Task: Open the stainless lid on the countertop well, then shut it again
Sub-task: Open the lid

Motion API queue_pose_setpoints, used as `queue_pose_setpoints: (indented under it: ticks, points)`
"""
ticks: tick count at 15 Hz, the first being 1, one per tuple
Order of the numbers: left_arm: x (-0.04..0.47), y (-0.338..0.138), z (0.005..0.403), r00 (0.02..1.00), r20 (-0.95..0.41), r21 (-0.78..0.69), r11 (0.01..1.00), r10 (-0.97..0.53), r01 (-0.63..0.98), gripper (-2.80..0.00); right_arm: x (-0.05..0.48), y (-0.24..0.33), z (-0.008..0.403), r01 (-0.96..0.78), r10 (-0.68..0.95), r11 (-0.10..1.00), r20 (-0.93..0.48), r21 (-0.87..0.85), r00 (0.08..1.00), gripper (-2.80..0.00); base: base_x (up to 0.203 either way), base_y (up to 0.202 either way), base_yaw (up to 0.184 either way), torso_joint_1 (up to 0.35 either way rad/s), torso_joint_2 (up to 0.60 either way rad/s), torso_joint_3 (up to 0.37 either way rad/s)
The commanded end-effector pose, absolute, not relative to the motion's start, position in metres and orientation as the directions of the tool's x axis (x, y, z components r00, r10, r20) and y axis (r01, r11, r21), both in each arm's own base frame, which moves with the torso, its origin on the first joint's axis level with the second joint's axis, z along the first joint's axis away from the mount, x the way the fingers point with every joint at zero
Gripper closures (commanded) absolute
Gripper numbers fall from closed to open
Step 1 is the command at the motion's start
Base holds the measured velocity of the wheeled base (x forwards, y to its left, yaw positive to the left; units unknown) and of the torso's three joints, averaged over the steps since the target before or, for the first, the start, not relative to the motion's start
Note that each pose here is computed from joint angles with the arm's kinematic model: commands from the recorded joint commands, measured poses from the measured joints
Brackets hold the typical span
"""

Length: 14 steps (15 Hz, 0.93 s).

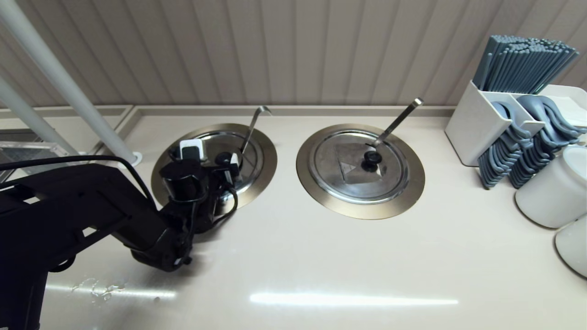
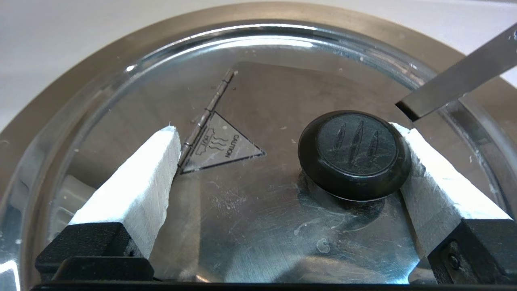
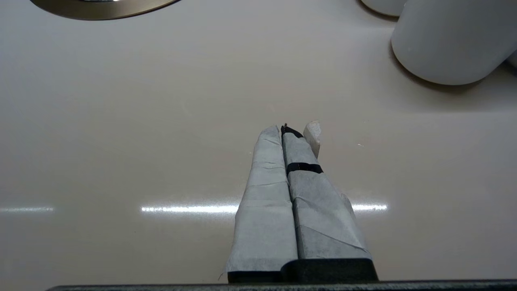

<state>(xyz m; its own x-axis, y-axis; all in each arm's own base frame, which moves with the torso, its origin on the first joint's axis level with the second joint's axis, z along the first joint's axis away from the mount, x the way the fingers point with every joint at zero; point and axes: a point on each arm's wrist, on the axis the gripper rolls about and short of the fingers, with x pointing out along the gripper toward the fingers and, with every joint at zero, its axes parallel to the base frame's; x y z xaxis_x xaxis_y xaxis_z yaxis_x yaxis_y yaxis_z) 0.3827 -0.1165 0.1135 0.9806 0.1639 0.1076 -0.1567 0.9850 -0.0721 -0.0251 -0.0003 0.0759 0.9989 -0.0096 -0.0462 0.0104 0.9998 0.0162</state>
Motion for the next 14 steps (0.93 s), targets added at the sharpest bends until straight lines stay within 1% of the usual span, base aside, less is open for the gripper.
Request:
queue_pose_setpoints:
  ticks: [1, 5, 14]
  points:
    - [0.38, -0.116, 0.123, 0.977, 0.134, -0.086, 0.984, 0.166, -0.155, -2.8, -0.025, 0.0, 0.076, 0.01, -0.009, 1.0, -0.048, 0.016, 0.999, 0.0, 0.0, 0.0, 0.0, 0.0, 0.0, 0.0]
    - [0.38, -0.117, 0.121, 0.978, 0.128, -0.083, 0.984, 0.165, -0.155, -2.8, -0.025, 0.0, 0.076, 0.01, -0.009, 1.0, -0.048, 0.016, 0.999, 0.0, 0.0, 0.0, 0.0, 0.0, 0.0, 0.0]
    - [0.379, -0.108, 0.138, 0.968, 0.169, -0.104, 0.98, 0.185, -0.169, -2.8, -0.025, 0.0, 0.076, 0.01, -0.009, 1.0, -0.048, 0.016, 0.999, 0.0, 0.0, 0.0, 0.0, 0.0, 0.0, 0.0]
